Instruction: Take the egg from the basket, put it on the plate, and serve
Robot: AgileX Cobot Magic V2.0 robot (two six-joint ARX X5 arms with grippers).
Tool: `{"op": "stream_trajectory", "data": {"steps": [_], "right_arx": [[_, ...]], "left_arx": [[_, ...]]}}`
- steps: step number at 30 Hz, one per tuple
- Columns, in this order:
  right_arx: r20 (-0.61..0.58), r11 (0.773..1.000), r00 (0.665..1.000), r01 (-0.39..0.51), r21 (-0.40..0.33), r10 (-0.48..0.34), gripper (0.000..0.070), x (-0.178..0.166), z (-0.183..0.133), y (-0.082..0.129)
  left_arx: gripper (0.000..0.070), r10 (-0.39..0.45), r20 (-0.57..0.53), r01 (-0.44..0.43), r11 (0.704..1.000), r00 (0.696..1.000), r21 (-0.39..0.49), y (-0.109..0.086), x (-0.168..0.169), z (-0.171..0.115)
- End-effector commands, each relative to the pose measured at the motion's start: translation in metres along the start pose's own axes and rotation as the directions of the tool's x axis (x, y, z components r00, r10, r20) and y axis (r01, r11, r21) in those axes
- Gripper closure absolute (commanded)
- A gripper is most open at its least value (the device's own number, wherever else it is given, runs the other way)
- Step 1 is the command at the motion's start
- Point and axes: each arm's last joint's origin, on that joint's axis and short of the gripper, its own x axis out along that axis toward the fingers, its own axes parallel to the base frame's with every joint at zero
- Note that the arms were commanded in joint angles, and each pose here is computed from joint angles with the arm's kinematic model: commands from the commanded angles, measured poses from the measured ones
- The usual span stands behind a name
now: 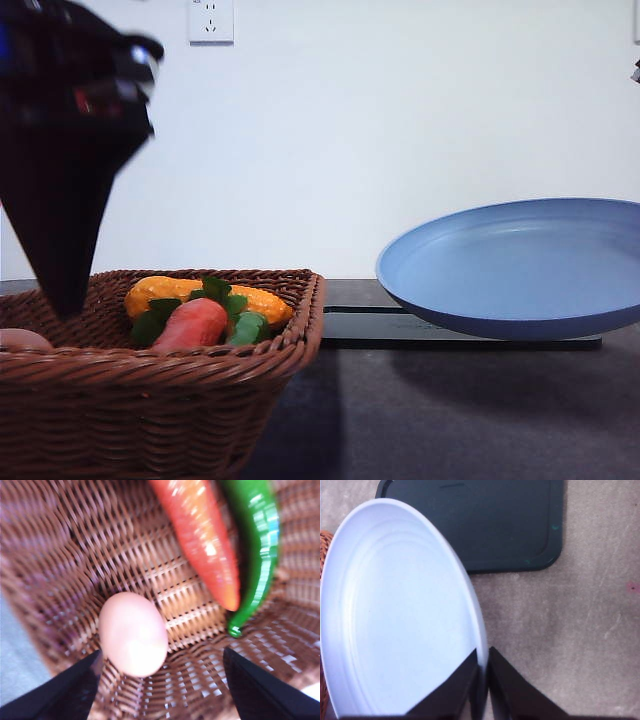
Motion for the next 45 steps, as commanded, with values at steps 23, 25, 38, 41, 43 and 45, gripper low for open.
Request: {"op": "stream_trajectory", "data": {"steps": [23, 25, 38, 41, 43, 45], "right_arx": [[0.012, 1.000, 1.000, -0.007, 0.000, 0.007, 0.0700, 0.000, 0.002, 0.001], [0.012, 1.000, 1.000, -0.007, 0.000, 0.007, 0.0700, 0.000, 0.002, 0.001], [0.014, 1.000, 1.000, -0.008, 0.000, 0.008, 0.0700, 0.000, 0.002, 0.001], [0.014, 1.000, 1.000, -0.008, 0.000, 0.008, 0.0700, 0.000, 0.002, 0.001], [0.014, 1.000, 1.000, -0.008, 0.000, 0.008, 0.0700, 0.000, 0.002, 0.001], [0.014, 1.000, 1.000, -0.008, 0.000, 0.008, 0.0700, 0.000, 0.002, 0.001]], "left_arx": [[0.0431, 0.035, -0.080, -0.032, 0.999, 0.996, 0.042, -0.009, 0.033, 0.017], [0.0432, 0.035, -0.080, -0.032, 0.999, 0.996, 0.043, -0.009, 0.033, 0.017], [0.0515, 0.033, -0.075, -0.028, 0.997, 0.997, 0.068, -0.009, 0.032, 0.018], [0.0515, 0.028, -0.062, -0.023, 0.997, 0.998, 0.075, -0.010, 0.028, 0.021], [0.0515, 0.024, -0.051, -0.020, 0.996, 0.998, 0.086, -0.012, 0.022, 0.025], [0.0515, 0.020, -0.042, -0.016, 0.995, 0.999, 0.103, -0.014, 0.012, 0.029]]}}
